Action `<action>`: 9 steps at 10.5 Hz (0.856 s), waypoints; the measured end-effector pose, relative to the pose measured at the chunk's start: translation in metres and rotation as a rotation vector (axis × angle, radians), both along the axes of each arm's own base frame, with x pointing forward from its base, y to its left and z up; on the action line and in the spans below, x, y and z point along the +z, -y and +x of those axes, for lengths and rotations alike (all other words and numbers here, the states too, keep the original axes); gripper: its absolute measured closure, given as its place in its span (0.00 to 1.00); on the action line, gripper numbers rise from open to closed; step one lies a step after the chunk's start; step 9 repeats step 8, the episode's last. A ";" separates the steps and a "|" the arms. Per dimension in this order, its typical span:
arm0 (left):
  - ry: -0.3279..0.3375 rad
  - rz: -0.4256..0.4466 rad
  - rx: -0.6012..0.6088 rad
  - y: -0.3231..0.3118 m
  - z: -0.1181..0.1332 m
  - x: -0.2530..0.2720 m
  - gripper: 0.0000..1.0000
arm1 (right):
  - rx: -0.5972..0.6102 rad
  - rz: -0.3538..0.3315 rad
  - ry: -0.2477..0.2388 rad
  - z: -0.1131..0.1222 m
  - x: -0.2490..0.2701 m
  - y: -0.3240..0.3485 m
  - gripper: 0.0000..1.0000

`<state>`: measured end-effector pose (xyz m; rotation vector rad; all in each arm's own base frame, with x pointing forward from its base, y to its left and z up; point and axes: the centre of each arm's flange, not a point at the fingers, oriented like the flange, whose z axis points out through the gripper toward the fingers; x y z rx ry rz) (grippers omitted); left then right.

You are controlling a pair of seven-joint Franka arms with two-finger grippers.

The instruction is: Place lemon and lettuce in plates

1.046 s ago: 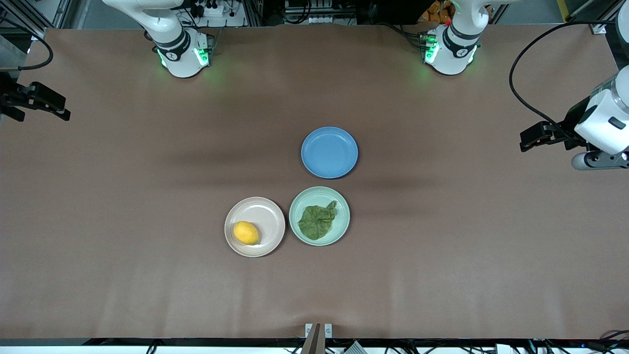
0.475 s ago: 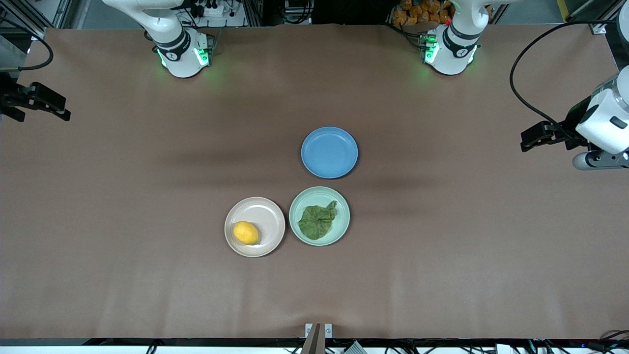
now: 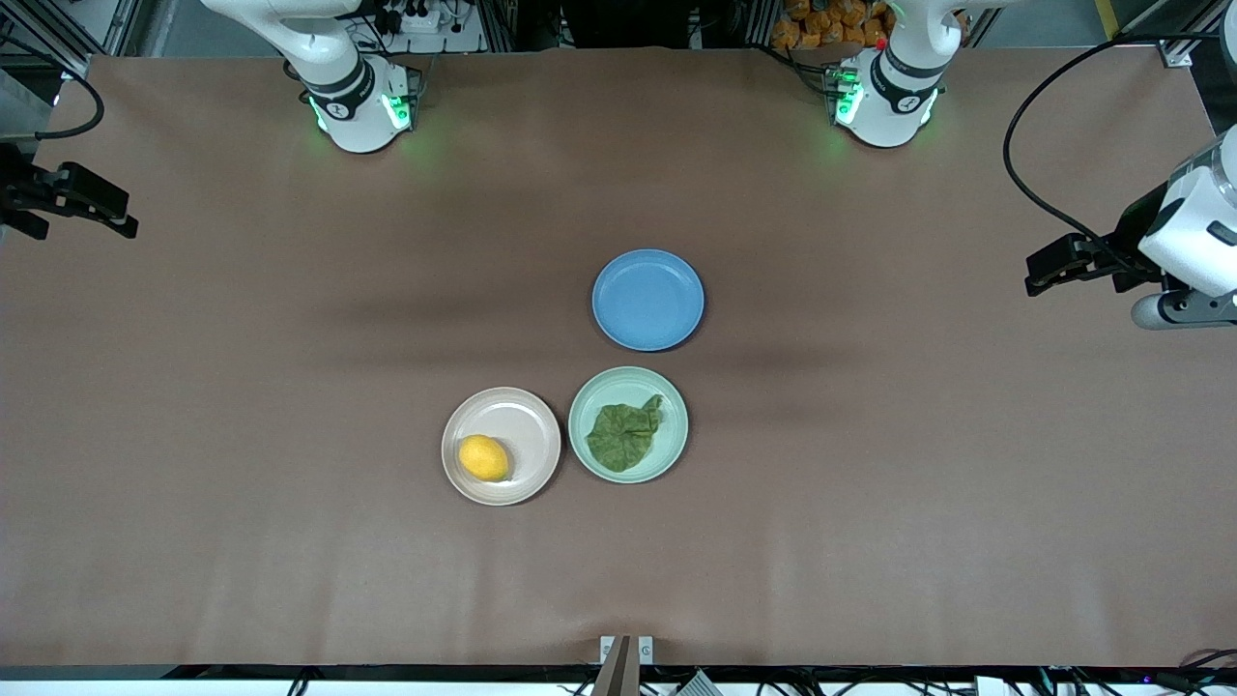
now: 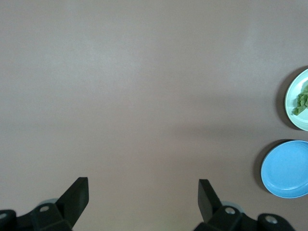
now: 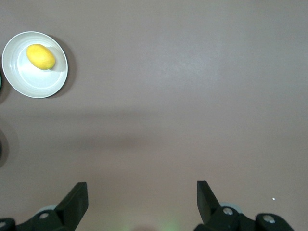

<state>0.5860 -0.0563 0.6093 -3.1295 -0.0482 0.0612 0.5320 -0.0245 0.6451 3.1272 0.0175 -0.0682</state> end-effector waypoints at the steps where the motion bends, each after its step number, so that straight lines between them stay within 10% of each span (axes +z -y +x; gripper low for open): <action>1: 0.001 0.000 0.000 0.000 0.000 0.001 0.00 | -0.001 0.000 0.000 0.000 0.000 0.000 0.00; 9: 0.002 -0.001 -0.002 0.001 -0.001 0.001 0.00 | -0.006 0.000 -0.002 0.000 -0.001 0.002 0.00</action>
